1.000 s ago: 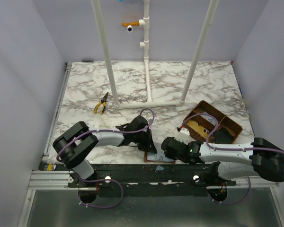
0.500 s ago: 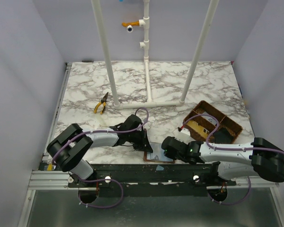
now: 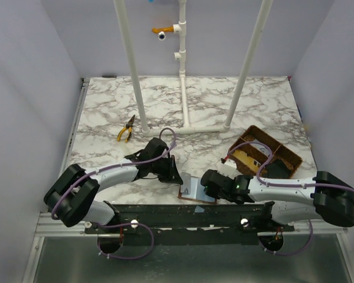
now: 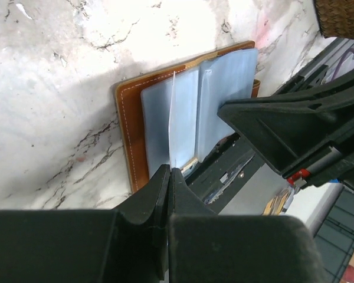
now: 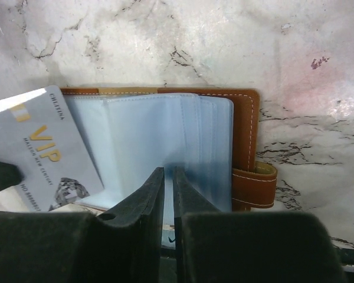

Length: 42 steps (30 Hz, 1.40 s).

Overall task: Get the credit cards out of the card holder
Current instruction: Place the credit card in the storage box.

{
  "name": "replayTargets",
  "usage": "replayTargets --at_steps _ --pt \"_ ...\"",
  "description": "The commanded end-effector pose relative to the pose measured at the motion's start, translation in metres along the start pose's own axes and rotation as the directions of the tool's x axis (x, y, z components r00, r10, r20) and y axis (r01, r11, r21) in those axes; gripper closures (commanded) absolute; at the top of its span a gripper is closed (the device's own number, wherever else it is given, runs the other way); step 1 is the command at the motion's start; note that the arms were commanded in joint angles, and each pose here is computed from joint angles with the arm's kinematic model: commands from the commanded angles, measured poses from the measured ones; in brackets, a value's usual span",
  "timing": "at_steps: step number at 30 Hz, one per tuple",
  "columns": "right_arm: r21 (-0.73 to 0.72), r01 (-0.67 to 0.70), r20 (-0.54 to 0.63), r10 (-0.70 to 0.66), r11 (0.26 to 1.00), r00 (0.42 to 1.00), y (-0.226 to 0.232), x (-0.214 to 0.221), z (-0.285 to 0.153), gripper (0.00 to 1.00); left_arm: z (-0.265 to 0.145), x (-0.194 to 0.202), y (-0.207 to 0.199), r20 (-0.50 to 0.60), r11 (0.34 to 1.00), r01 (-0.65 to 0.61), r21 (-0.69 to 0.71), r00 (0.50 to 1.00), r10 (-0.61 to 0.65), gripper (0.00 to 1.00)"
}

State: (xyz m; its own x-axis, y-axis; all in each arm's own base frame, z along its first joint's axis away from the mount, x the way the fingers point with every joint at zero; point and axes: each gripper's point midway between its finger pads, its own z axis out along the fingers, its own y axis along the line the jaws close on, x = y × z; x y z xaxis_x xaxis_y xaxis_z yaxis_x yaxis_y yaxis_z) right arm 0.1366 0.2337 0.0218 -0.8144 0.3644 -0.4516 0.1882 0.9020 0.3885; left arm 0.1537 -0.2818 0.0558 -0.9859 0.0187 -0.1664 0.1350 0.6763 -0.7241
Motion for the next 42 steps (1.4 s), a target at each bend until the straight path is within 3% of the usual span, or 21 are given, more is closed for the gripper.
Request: replayTargets --at_steps 1,2,5,9,10,11,16,26,31,42 --pt "0.109 0.09 -0.018 -0.089 0.99 0.996 -0.027 -0.002 -0.006 0.8 -0.017 -0.007 -0.005 0.035 0.998 -0.067 -0.017 0.997 0.068 1.0" --pt "0.095 0.093 -0.01 -0.092 0.991 0.996 -0.021 -0.005 -0.008 0.75 -0.02 -0.009 -0.009 0.043 0.997 -0.076 -0.007 0.996 0.077 1.0" --pt "0.022 0.107 0.022 -0.108 0.994 0.994 0.006 -0.02 -0.022 0.45 -0.029 -0.013 -0.019 0.067 0.995 -0.097 0.02 0.993 0.096 1.0" --pt "-0.142 0.102 0.09 -0.089 0.985 0.992 0.05 -0.044 -0.047 0.17 -0.043 -0.021 -0.033 0.104 0.989 -0.13 0.066 0.987 0.123 1.0" --pt "-0.19 0.095 0.105 -0.076 0.977 0.992 0.06 -0.049 -0.054 0.02 -0.047 -0.023 -0.037 0.114 0.987 -0.137 0.081 0.985 0.127 1.0" --pt "-0.242 0.091 0.117 -0.064 0.966 0.991 0.068 -0.054 -0.061 0.0 -0.052 -0.024 -0.041 0.122 0.985 -0.143 0.099 0.984 0.131 1.0" --pt "-0.493 0.063 0.13 0.002 0.868 0.992 0.101 -0.069 -0.084 0.0 -0.073 -0.031 -0.062 0.164 0.965 -0.176 0.193 0.976 0.145 1.0" --pt "-0.727 0.022 0.073 0.045 0.687 0.996 0.132 -0.084 -0.102 0.0 -0.105 -0.029 -0.101 0.197 0.878 -0.225 0.422 0.968 0.154 1.0" --pt "-0.81 -0.002 0.043 0.063 0.586 0.997 0.142 -0.085 -0.121 0.1 -0.11 -0.026 -0.107 0.18 0.853 -0.218 0.473 0.972 0.149 1.0" --pt "-0.844 -0.034 0.015 0.088 0.535 0.996 0.14 -0.085 -0.129 0.47 -0.114 -0.022 -0.117 0.149 0.81 -0.201 0.55 0.979 0.141 1.0"
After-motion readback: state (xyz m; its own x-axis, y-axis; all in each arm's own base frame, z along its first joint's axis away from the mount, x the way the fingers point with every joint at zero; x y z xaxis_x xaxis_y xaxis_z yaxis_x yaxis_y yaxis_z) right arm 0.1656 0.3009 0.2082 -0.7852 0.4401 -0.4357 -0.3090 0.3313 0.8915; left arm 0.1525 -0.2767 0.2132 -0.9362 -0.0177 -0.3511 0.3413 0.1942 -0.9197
